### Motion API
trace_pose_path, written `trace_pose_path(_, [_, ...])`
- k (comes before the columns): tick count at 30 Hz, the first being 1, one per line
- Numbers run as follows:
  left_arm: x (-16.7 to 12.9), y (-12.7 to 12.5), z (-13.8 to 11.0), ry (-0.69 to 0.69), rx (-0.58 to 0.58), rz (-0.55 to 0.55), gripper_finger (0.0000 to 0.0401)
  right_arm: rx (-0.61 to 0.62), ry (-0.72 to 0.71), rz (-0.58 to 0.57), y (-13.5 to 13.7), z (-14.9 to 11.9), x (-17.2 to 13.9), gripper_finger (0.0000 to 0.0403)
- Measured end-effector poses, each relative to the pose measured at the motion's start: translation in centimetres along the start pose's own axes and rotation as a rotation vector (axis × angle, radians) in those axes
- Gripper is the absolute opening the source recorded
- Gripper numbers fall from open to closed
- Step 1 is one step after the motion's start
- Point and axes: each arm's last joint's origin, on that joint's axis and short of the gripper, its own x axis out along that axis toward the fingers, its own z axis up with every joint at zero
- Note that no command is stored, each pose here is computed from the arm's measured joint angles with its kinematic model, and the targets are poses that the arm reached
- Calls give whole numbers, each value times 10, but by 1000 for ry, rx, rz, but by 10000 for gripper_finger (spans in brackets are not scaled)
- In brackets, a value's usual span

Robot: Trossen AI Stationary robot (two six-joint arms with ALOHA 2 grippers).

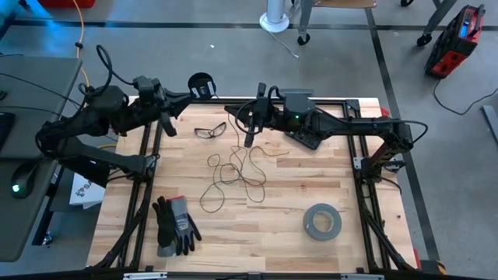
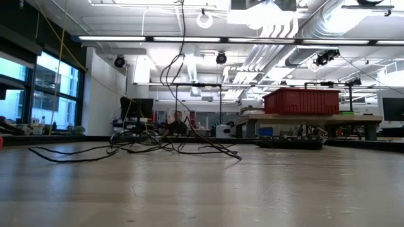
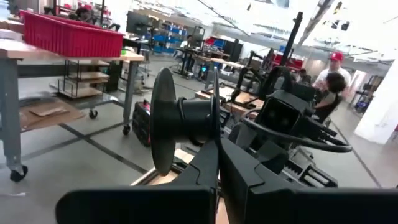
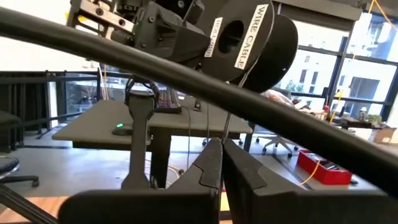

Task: Coil cords
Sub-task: Coil the black wire on the black spool

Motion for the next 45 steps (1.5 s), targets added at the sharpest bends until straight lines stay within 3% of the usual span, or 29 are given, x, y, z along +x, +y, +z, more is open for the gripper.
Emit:
trace_pose_path(10, [-24,7,6,-32,46,-97,0,58,-8,74,-3,2,-1,0])
trace_pose_path(14, [-35,14,0,-53,42,-99,0,88,-5,134,-6,0,-1,0])
trace_pose_path(25, [-36,20,-17,-182,55,-71,0,145,5,135,-8,-1,-1,3])
trace_pose_path(29, [-36,19,-15,-203,64,-79,0,150,30,134,-8,-3,-1,32])
trace_pose_path(34, [-43,17,-12,-210,58,-223,0,142,147,49,-9,-14,-2,104])
trace_pose_path(38, [-54,24,-12,-200,59,-212,0,117,193,5,-7,-17,-3,147])
trace_pose_path(42, [-68,31,-18,-201,75,-252,0,138,217,6,-7,-14,-8,157])
trace_pose_path(45, [-73,37,-39,-238,41,-270,0,153,212,15,-6,-11,-11,156])
